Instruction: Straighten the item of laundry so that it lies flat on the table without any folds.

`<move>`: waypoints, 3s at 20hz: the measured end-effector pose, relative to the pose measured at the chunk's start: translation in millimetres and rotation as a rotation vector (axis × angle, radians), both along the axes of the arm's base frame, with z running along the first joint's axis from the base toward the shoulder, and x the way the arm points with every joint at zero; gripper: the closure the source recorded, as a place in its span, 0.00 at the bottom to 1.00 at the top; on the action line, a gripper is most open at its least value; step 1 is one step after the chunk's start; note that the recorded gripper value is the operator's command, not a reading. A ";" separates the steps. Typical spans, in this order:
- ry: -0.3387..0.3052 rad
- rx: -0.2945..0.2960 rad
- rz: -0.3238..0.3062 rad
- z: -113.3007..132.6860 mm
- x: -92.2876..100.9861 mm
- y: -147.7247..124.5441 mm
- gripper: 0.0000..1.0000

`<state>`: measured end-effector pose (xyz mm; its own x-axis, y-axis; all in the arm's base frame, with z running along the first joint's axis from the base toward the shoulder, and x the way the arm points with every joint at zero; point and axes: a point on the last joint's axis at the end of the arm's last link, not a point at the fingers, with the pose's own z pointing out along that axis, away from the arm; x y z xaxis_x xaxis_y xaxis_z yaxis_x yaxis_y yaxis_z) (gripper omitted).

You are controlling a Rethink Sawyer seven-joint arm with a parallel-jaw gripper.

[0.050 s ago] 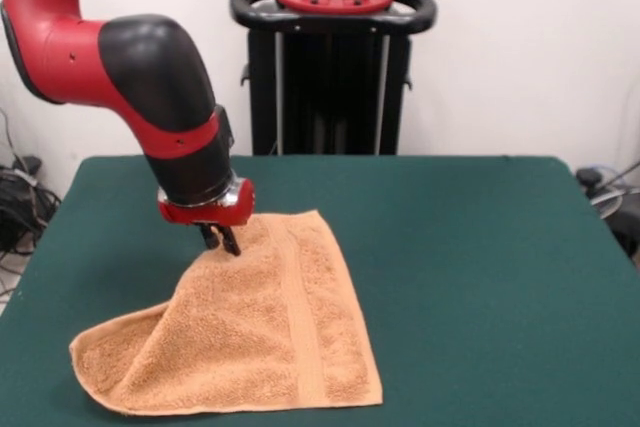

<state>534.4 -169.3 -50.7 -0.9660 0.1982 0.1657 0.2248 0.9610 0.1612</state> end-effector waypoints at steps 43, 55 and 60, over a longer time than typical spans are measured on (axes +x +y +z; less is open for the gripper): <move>-0.079 0.157 -0.197 114.9 93.5 9.8 1.00; -0.047 0.001 0.023 93.5 76.9 58.7 0.00; -0.024 -0.071 0.136 79.2 69.5 78.1 0.00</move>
<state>603.9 -91.2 28.6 -0.9884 0.0755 0.1321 0.0886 0.9914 0.0959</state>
